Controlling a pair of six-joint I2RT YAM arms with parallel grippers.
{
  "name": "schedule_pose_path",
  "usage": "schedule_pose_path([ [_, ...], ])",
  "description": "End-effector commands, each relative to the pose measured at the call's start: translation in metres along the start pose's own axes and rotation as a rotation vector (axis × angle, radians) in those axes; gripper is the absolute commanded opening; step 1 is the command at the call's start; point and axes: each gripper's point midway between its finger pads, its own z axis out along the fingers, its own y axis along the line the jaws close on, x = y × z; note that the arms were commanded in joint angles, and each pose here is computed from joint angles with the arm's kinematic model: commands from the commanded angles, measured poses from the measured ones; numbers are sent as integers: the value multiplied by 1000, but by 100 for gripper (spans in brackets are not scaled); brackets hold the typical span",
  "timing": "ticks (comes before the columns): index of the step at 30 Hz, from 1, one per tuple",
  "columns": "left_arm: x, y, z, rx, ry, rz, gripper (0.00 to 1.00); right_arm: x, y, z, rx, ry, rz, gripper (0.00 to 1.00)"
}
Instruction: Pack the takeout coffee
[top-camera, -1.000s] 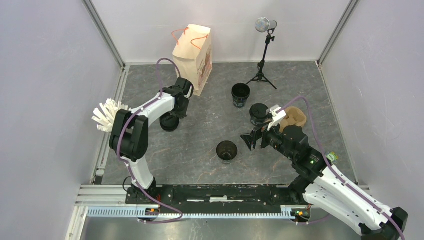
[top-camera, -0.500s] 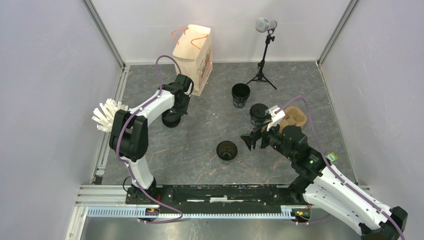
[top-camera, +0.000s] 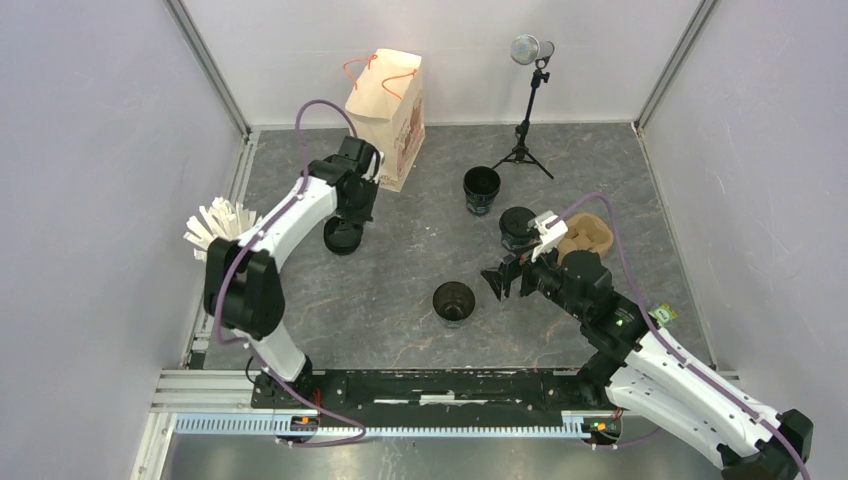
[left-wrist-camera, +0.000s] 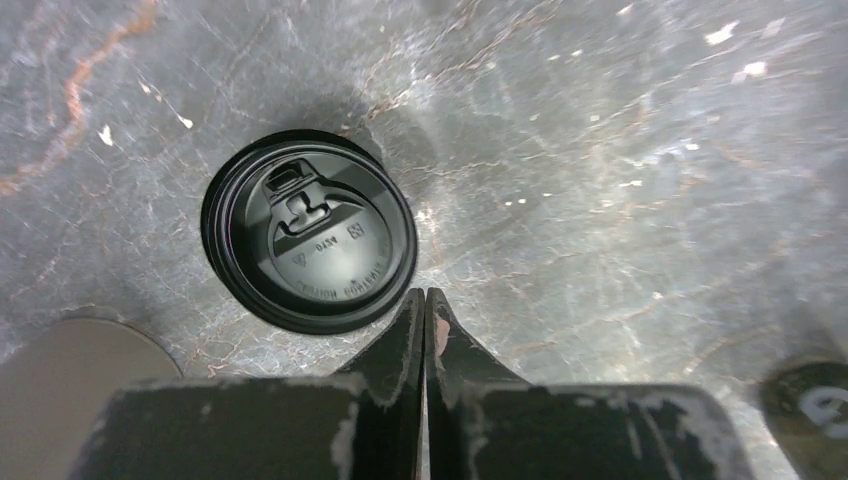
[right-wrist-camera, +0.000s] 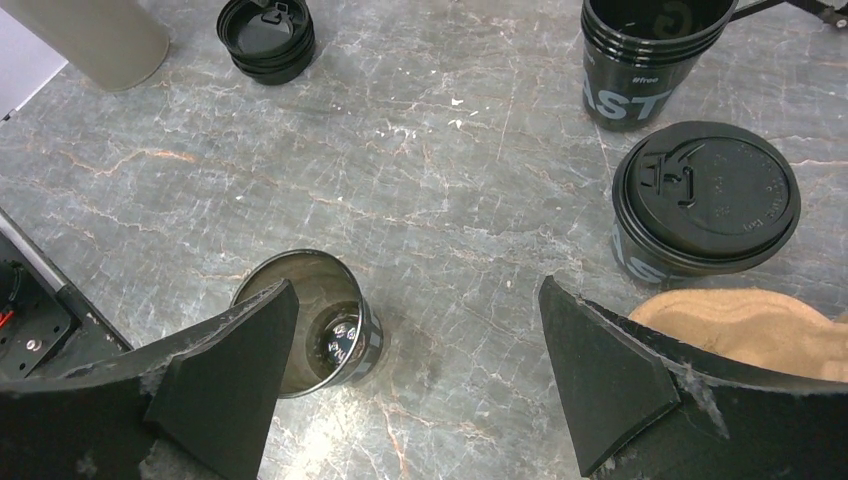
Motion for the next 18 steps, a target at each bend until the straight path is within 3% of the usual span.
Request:
schedule_pose_path([
  [1, -39, -13, -66, 123, -191, -44, 2, -23, 3, 3, -11, -104, -36, 98],
  [6, -46, -27, -102, 228, -275, -57, 3, -37, 11, 5, -63, -180, -87, 98],
  [8, -46, -19, -102, 184, -287, -50, 18, -40, 11, 4, -65, -199, -88, 98],
  [9, -46, -12, -97, 142, -293, -44, 24, -42, 12, 3, -64, -210, -82, 98],
  [14, -42, -2, -58, 67, -228, 22, 38, -45, 12, -1, -65, -228, -40, 98],
  [18, -36, 8, -22, -17, -157, 27, 44, -42, 15, -1, -77, -202, -37, 98],
])
